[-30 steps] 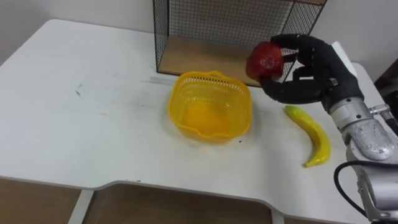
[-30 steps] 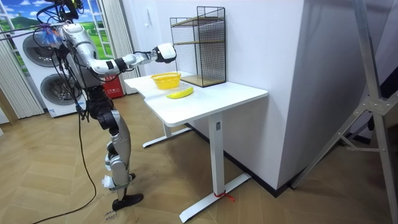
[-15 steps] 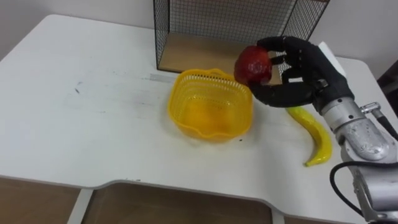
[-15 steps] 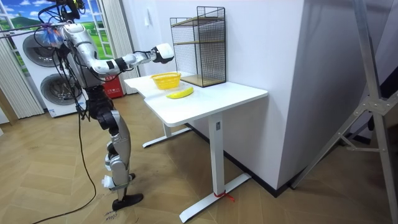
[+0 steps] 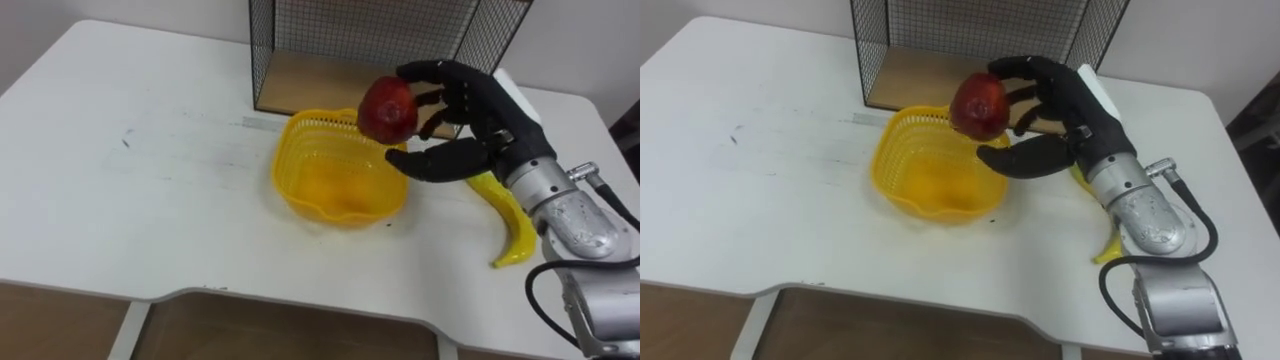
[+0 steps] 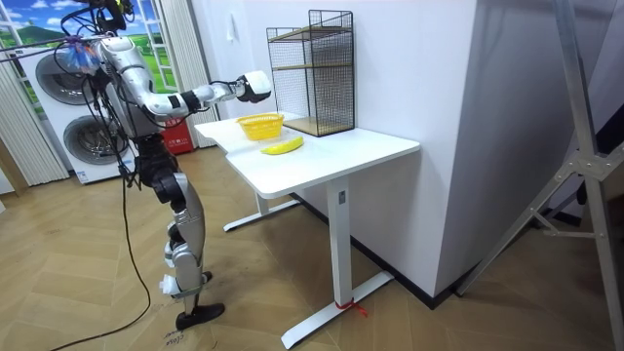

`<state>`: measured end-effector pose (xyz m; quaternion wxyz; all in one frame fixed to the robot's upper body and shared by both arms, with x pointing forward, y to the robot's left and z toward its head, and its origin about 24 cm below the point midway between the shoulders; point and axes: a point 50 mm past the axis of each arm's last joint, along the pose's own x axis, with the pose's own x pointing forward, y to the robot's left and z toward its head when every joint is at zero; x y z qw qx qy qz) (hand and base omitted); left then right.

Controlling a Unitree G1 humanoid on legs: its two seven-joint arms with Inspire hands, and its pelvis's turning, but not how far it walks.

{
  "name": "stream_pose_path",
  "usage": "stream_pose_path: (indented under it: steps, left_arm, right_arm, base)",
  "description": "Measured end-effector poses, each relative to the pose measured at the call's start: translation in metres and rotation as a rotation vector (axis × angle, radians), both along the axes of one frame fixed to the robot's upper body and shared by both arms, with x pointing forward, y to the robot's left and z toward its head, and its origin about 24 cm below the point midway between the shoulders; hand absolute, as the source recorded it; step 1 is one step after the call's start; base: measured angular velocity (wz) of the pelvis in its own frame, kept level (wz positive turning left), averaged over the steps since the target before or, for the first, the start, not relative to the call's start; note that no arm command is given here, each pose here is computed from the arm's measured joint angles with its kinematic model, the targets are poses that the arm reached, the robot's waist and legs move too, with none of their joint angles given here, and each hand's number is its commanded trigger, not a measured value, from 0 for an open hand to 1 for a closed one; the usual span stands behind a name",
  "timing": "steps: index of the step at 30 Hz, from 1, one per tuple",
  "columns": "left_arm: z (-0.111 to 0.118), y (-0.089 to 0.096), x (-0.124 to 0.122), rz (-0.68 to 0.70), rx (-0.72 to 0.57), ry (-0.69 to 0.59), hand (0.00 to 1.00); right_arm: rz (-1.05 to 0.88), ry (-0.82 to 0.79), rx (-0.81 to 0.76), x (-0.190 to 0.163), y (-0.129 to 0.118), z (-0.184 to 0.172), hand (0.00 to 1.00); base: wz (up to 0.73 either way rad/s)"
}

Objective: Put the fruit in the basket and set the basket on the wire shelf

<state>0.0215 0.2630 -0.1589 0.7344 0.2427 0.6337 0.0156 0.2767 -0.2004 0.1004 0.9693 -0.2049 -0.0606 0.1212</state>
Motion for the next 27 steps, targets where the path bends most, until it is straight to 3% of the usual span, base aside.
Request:
stream_pose_path:
  steps: [27]
  left_arm:
    - [-0.0008,-0.0019,-0.0003,-0.015,-0.007,0.008,0.0]
  right_arm:
    - [0.007,0.004,0.007,-0.0003,0.0002,-0.0005,0.0]
  base:
    - [0.0]
